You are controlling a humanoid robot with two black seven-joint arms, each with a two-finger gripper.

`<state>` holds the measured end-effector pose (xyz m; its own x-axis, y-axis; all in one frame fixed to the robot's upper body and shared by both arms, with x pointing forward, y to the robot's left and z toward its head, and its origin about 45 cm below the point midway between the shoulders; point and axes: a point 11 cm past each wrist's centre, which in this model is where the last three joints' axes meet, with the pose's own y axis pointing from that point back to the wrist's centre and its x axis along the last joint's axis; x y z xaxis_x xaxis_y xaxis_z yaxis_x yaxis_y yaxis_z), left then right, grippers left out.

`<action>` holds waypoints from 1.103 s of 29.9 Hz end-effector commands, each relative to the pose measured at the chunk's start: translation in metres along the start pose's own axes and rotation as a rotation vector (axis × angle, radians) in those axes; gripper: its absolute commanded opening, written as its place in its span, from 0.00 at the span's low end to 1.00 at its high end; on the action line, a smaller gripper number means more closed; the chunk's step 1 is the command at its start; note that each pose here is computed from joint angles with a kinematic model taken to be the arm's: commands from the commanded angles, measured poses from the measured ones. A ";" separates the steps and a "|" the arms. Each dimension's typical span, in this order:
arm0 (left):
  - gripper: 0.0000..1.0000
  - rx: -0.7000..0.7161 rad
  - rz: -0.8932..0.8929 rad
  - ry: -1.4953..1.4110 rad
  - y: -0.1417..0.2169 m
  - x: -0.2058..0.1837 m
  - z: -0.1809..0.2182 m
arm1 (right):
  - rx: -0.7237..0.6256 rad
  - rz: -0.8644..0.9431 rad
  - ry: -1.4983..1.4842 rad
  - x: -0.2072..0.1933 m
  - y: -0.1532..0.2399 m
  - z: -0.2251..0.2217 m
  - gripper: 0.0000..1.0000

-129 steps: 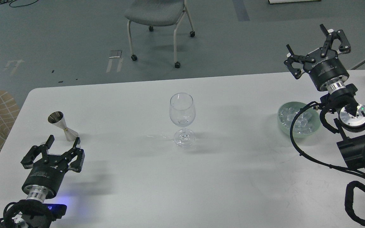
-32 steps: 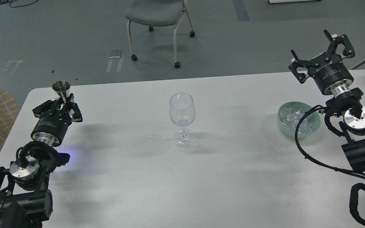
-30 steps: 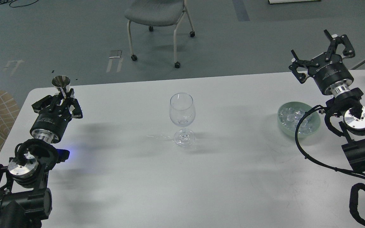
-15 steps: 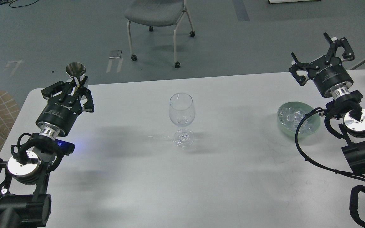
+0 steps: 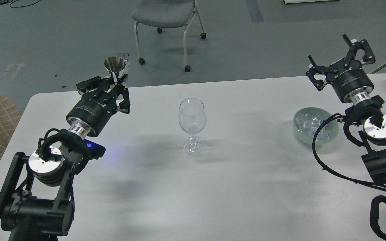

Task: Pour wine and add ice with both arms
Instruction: 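Lift the jigger with the left gripper and carry it toward the wine glass, then tilt the jigger over the wine glass with the left gripper to pour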

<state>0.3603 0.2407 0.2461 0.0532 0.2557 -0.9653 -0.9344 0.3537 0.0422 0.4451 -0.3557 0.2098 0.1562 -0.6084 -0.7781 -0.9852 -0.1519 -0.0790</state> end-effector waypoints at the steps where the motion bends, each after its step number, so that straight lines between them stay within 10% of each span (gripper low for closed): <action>1: 0.00 0.041 0.003 -0.029 -0.004 0.000 -0.016 | 0.001 -0.002 -0.001 -0.001 0.000 0.000 1.00; 33: 0.00 0.235 -0.023 -0.305 -0.016 -0.018 -0.070 | -0.003 -0.001 -0.002 0.000 0.000 0.002 1.00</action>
<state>0.3517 0.1709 0.2407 0.1907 0.4886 -0.8514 -0.8433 0.5255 0.1127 0.4448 -0.3562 0.2096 0.1565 -0.6100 -0.7768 -0.9851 -0.1528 -0.0786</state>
